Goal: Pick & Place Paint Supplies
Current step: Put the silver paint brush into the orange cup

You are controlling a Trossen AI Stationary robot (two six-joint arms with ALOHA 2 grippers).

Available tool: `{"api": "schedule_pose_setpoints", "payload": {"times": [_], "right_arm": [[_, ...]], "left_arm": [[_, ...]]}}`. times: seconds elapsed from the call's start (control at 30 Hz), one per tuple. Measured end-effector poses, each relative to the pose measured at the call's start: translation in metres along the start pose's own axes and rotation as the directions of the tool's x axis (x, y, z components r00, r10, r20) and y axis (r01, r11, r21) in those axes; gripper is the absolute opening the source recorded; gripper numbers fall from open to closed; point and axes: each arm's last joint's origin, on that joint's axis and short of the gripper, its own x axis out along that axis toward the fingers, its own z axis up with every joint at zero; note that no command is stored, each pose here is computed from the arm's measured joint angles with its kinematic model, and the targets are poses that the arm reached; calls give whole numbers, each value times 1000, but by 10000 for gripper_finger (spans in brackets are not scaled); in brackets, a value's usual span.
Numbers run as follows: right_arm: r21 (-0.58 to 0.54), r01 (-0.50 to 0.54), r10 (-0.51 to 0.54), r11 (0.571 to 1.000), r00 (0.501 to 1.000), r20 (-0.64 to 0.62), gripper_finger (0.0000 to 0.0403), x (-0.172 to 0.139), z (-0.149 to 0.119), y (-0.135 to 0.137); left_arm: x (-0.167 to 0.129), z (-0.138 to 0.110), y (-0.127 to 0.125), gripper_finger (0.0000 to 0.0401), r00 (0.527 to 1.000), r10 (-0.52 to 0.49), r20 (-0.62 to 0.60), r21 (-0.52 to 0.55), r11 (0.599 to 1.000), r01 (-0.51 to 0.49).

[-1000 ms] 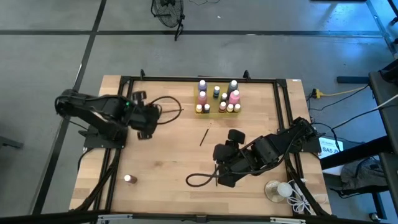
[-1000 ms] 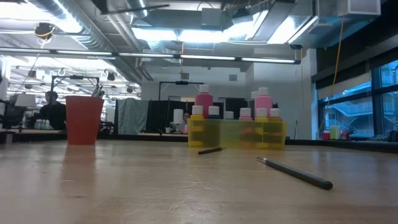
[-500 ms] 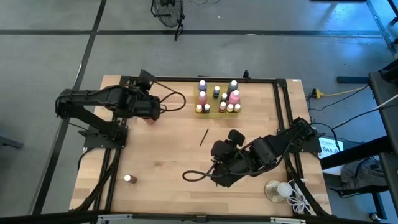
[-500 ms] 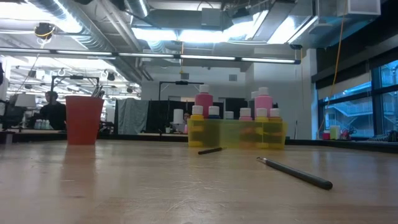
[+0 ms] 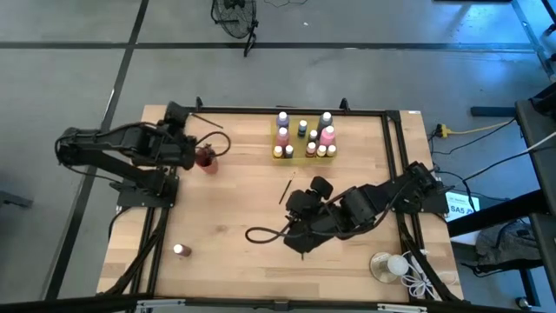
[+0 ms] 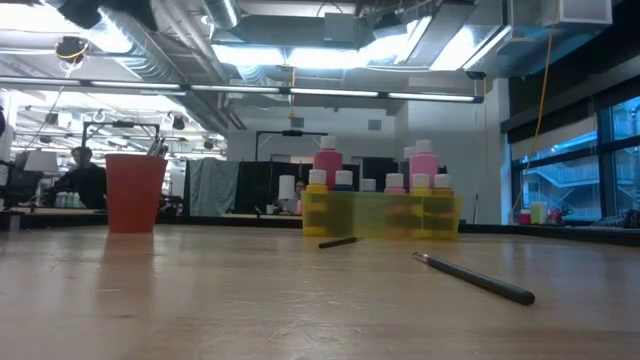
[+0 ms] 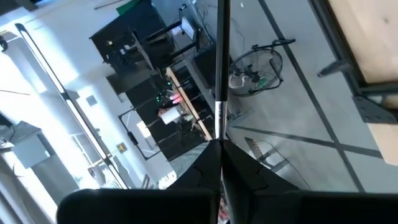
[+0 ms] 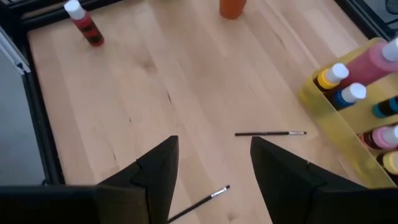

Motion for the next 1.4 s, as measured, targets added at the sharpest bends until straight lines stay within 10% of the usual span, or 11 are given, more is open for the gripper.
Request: {"api": "schedule_pose_setpoints", "payload": {"times": [0.53, 1.4], "right_arm": [[12, -27, 27, 1000, 999, 30, 203, 3, 8, 0], [51, -64, 61, 997, 996, 57, 203, 2, 9, 4]], "left_arm": [[19, 17, -81, 3, 995, -95, -4, 246, 965, 93], [20, -21, -81, 3, 972, -228, 48, -56, 971, 231]]}}
